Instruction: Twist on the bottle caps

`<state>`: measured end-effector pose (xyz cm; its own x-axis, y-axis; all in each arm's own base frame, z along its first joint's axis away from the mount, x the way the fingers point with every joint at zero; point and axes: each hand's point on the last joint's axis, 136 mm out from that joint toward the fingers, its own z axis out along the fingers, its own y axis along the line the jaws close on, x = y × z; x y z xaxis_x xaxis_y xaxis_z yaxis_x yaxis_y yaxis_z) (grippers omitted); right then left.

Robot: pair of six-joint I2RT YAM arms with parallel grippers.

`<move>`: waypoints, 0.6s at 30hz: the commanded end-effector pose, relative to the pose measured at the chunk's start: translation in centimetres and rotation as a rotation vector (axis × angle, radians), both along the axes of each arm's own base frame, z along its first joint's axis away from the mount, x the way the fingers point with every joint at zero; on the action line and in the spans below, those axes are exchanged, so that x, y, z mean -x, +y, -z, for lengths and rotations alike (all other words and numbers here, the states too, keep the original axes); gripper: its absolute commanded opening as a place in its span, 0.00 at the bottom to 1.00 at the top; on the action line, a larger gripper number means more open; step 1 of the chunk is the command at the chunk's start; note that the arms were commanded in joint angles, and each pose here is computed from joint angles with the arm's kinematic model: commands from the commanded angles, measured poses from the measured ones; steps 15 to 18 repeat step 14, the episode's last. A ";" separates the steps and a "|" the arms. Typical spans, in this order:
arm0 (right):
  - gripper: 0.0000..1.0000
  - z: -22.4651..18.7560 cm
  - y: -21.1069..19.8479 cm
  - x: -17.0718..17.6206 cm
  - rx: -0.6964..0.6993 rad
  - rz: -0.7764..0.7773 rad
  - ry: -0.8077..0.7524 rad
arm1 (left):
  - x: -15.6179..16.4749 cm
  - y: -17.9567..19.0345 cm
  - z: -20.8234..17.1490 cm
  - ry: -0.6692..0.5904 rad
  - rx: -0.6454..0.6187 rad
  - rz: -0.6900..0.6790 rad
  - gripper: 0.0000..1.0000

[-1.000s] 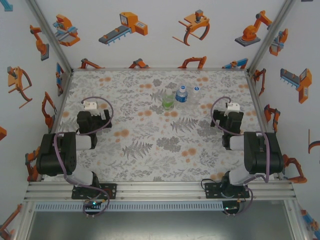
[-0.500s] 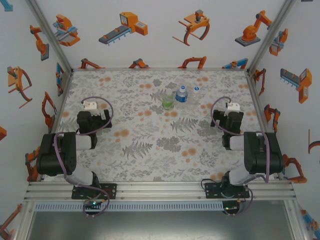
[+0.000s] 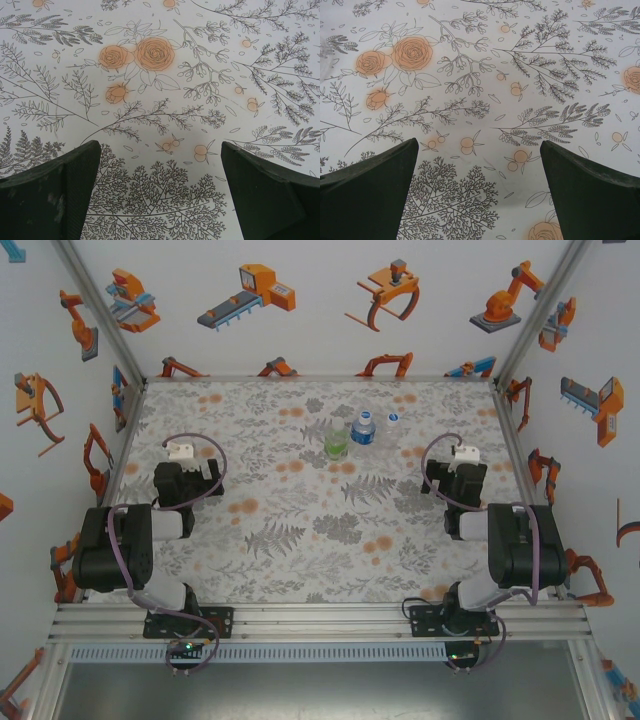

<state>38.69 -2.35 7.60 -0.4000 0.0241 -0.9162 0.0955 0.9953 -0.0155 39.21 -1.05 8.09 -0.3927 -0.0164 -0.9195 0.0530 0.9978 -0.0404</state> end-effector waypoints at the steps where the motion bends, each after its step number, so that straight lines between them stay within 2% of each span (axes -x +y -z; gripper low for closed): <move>1: 0.99 -1.3 -0.1 -0.7 -0.009 0.010 -0.051 | -0.6 0.4 -0.8 -0.019 0.012 -0.019 0.97; 18: 0.99 -1.3 -0.1 -0.5 -0.006 0.010 -0.050 | -0.6 0.3 -0.9 -0.020 0.012 -0.018 0.97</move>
